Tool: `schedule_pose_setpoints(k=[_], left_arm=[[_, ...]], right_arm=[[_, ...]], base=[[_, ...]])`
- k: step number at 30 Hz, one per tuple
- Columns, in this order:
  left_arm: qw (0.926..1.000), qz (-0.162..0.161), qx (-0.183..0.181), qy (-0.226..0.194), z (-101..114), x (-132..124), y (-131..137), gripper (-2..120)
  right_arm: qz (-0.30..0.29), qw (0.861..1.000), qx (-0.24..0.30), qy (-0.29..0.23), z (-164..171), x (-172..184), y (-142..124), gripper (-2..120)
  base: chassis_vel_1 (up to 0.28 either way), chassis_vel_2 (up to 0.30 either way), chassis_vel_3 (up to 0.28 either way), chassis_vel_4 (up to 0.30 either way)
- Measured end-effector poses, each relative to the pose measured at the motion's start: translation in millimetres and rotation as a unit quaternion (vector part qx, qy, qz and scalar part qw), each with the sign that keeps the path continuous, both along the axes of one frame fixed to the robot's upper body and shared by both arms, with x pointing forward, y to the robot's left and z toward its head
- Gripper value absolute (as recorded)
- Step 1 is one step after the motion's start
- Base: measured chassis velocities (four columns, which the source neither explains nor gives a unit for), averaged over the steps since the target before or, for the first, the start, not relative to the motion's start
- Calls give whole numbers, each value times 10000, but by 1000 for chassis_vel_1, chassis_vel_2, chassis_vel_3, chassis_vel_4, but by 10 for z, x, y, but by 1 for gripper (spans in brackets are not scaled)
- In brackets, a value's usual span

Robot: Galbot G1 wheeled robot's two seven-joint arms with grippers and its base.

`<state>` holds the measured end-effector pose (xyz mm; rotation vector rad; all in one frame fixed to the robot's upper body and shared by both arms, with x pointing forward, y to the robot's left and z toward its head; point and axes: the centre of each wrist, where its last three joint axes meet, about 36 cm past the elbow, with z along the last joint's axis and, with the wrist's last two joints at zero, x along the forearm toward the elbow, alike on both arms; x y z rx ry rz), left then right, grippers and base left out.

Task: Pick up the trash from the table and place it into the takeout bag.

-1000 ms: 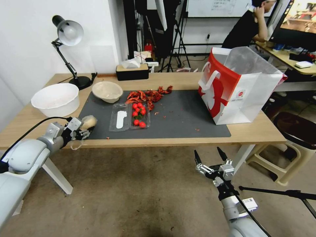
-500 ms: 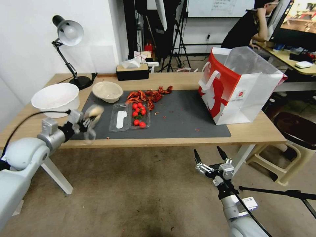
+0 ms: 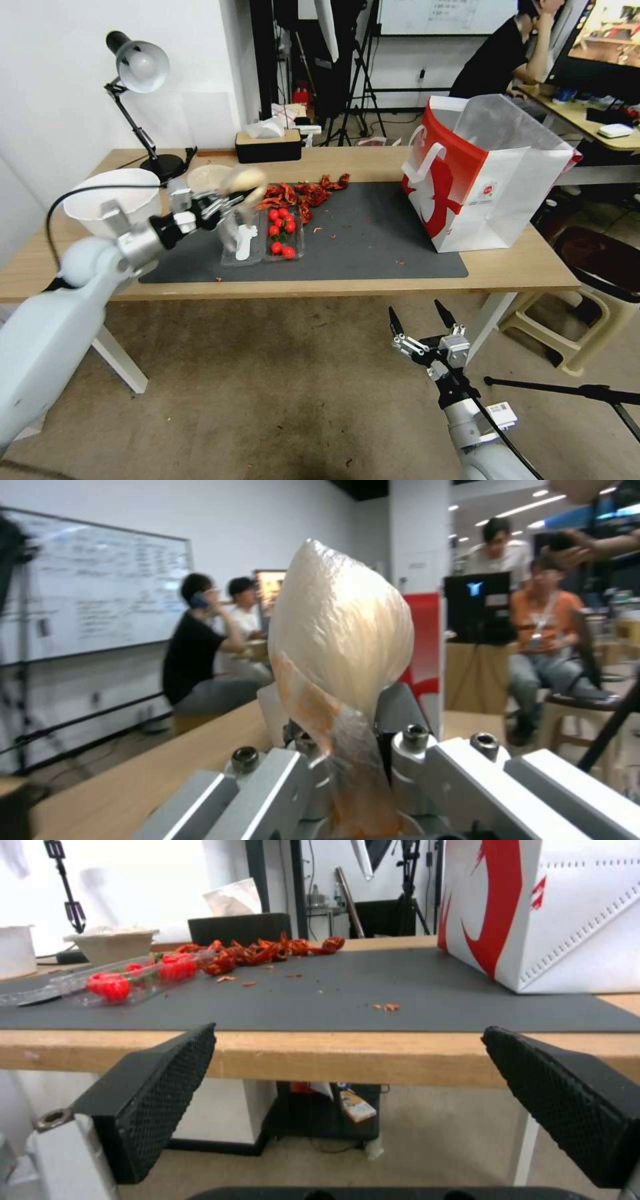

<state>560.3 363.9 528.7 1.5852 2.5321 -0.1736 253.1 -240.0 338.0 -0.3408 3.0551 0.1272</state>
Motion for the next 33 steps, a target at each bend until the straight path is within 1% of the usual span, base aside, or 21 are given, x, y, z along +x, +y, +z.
schedule_pose_setpoints(k=[2,3,5,6,8,9,10,11,12,13,14,17,18,21,22,23,24,25,28,29,33], left_arm=[[9996,-272,9,-16,109,243,-240,4],[9996,-272,9,-16,109,243,-240,4],[9989,-461,34,-51,233,496,-505,4],[9989,-461,34,-51,233,496,-505,4],[9986,-518,17,-128,362,664,-674,4],[9981,-582,-28,-187,466,802,-861,4],[9981,-582,-28,-187,466,802,-861,4],[9977,-642,-70,-215,540,900,-1026,4],[9974,-672,-90,-226,575,947,-1104,4],[9968,-746,-127,-248,652,1055,-1295,4],[9968,-746,-127,-248,652,1055,-1295,4],[9955,-900,-115,-258,777,1247,-1670,4],[9955,-900,-115,-258,777,1247,-1670,4],[9945,-995,-110,-292,863,1351,-1904,4],[9937,-1073,-95,-295,993,1455,-2162,4],[9937,-1073,-95,-295,993,1455,-2162,4],[9931,-1136,22,-301,1069,1520,-2303,4],[9927,-1160,105,-298,1095,1550,-2361,4],[9924,-1179,192,-302,1133,1582,-2419,4],[9919,-1198,288,-322,1190,1612,-2483,4],[9908,-1214,480,-351,1318,1668,-2635,4]], right_arm=[[-20,10000,-7,23,-3,-40,-10,100],[-20,10000,-7,23,-3,-40,-10,100],[-37,10000,-26,23,9,-66,-25,100],[-37,10000,-26,23,9,-66,-25,100],[-40,10000,-36,28,13,-82,-28,100],[-44,10000,-37,35,11,-90,-26,100],[-44,10000,-37,35,11,-90,-26,100],[-52,10000,-35,37,6,-90,-24,100],[-59,10000,-35,40,-1,-90,-25,100],[-70,10000,-35,55,-24,-85,-27,100],[-70,10000,-35,55,-24,-85,-27,100],[-52,10000,-2,75,-47,-97,-5,100],[-52,10000,-2,75,-47,-97,-5,100],[-59,10000,13,60,-56,-81,0,100],[-83,10000,26,44,-57,-63,-5,100],[-83,10000,26,44,-57,-63,-5,100],[-96,9999,25,45,-54,-66,-15,100],[-107,9999,20,40,-52,-63,-27,100],[-118,9999,21,35,-48,-60,-36,100],[-126,9999,21,28,-44,-57,-43,100],[-135,9999,26,8,-32,-53,-49,100]], base=[[0,0,0,0],[0,0,0,0],[0,0,0,0],[0,0,0,0],[0,0,0,0],[0,0,0,0],[0,0,0,0],[0,0,0,0],[0,0,0,0],[0,0,0,0],[0,0,0,0],[0,0,0,0],[0,0,0,0],[0,0,0,0],[0,0,0,0],[0,0,0,0],[0,0,0,0],[0,0,0,0],[0,0,0,0],[0,0,0,0],[0,0,0,0]])
